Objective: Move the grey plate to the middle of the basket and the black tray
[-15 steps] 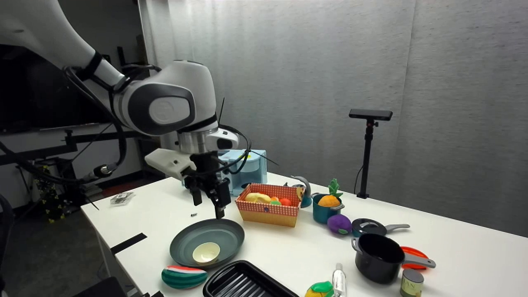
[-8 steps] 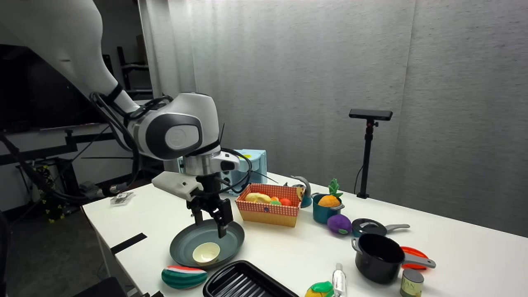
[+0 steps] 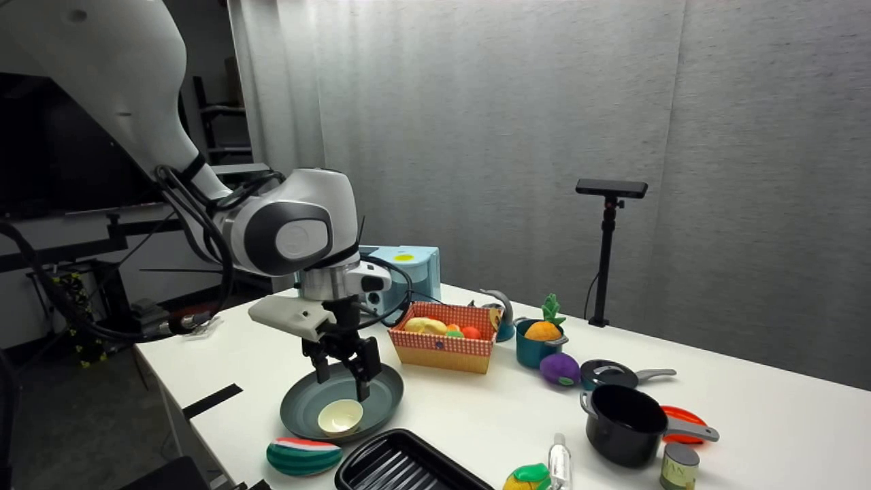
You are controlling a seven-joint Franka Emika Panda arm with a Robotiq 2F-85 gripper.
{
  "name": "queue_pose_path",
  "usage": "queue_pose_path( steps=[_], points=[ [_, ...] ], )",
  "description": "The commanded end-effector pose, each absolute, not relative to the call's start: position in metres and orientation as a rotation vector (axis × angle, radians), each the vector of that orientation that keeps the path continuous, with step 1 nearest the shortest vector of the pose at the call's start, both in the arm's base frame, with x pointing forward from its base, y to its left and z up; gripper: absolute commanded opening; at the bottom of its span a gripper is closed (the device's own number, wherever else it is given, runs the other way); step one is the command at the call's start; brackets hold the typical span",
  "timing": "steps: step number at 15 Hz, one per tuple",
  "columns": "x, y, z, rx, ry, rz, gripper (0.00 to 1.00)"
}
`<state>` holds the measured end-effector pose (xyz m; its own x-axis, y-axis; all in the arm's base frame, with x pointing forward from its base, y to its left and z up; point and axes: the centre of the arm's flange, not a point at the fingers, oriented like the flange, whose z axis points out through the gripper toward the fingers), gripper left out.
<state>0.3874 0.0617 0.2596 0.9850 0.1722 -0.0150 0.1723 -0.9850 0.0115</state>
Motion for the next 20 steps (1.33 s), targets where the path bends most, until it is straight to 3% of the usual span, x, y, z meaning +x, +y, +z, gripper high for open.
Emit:
queue_pose_path(
  steps=[1,13,20],
  points=[
    [0.372,0.068,0.261,3.121,0.351,0.022,1.00],
    [0.341,0.058,0.271,3.182,0.647,0.044,1.00],
    [0.360,0.079,0.245,3.203,0.655,0.094,1.00]
  ],
)
